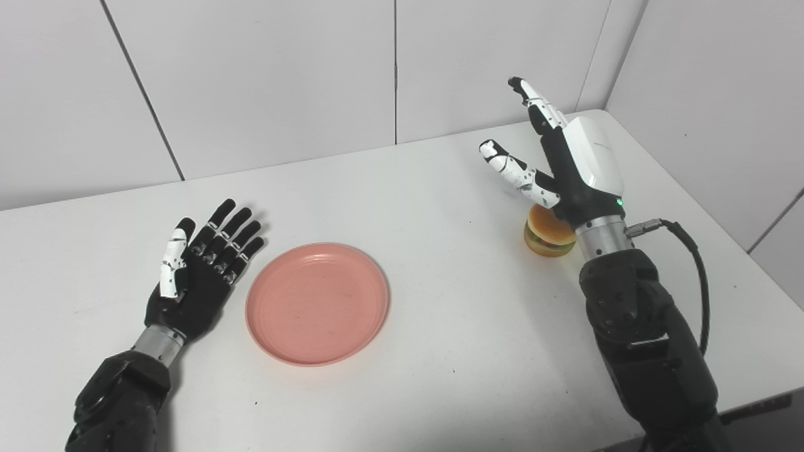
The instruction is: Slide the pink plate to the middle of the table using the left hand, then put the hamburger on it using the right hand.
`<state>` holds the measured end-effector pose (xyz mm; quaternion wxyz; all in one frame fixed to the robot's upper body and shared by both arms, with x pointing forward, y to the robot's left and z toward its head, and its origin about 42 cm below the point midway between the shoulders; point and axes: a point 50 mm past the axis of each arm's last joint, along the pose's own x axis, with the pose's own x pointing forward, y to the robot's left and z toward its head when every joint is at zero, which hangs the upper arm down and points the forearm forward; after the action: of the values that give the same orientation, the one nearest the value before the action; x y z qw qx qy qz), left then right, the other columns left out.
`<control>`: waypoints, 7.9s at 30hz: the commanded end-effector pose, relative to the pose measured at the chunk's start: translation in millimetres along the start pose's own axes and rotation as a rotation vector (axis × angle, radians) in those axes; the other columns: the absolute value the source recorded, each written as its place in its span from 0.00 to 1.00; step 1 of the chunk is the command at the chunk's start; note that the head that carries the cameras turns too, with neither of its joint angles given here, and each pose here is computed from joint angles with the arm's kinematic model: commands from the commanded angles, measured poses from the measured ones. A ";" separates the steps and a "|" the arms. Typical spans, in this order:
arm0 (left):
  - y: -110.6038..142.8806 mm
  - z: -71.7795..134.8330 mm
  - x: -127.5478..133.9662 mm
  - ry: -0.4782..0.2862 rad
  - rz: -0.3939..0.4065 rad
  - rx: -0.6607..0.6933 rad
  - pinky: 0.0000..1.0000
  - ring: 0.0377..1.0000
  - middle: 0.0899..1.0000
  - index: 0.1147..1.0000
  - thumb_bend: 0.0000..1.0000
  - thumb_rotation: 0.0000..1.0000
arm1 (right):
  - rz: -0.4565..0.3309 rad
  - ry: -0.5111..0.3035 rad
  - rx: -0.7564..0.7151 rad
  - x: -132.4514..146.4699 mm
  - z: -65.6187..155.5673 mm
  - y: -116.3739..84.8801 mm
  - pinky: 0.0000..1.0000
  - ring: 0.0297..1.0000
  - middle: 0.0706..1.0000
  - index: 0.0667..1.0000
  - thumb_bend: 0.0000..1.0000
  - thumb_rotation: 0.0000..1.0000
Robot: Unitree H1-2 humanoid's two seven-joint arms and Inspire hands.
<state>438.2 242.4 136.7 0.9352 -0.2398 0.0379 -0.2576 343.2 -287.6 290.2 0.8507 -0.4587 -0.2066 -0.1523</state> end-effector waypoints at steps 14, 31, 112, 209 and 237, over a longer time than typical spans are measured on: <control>35.5 -48.1 -41.3 0.216 0.204 -0.068 0.95 0.93 0.93 0.92 0.36 1.00 | -0.090 0.162 -0.199 7.8 -19.4 -18.7 0.64 0.81 0.91 0.93 0.91 0.75; 37.7 -42.4 -43.5 0.219 0.204 -0.055 0.95 0.92 0.92 0.91 0.36 1.00 | 0.005 0.286 -0.250 0.6 -64.9 3.1 0.76 0.89 0.93 0.97 0.96 0.72; 30.2 -33.3 -44.8 0.204 0.179 -0.009 0.92 0.90 0.90 0.90 0.38 1.00 | 0.234 0.380 -0.278 11.2 -67.3 16.4 0.28 0.35 0.41 0.46 0.50 0.14; -83.1 -64.4 -2.5 0.228 0.213 0.068 0.86 0.87 0.86 0.86 0.40 1.00 | 0.644 -0.236 -0.113 -1.8 110.9 137.9 0.25 0.32 0.39 0.45 0.50 0.14; -80.3 -64.0 -3.6 0.229 0.203 0.065 0.88 0.91 0.90 0.88 0.42 1.00 | 0.671 -0.247 -0.179 -7.4 110.7 138.6 0.83 0.91 0.96 1.00 0.86 0.82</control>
<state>400.2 146.2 157.8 0.9576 -0.1816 0.0698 -0.2125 374.4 -123.2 221.2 0.7748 -0.5948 -0.0944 0.1924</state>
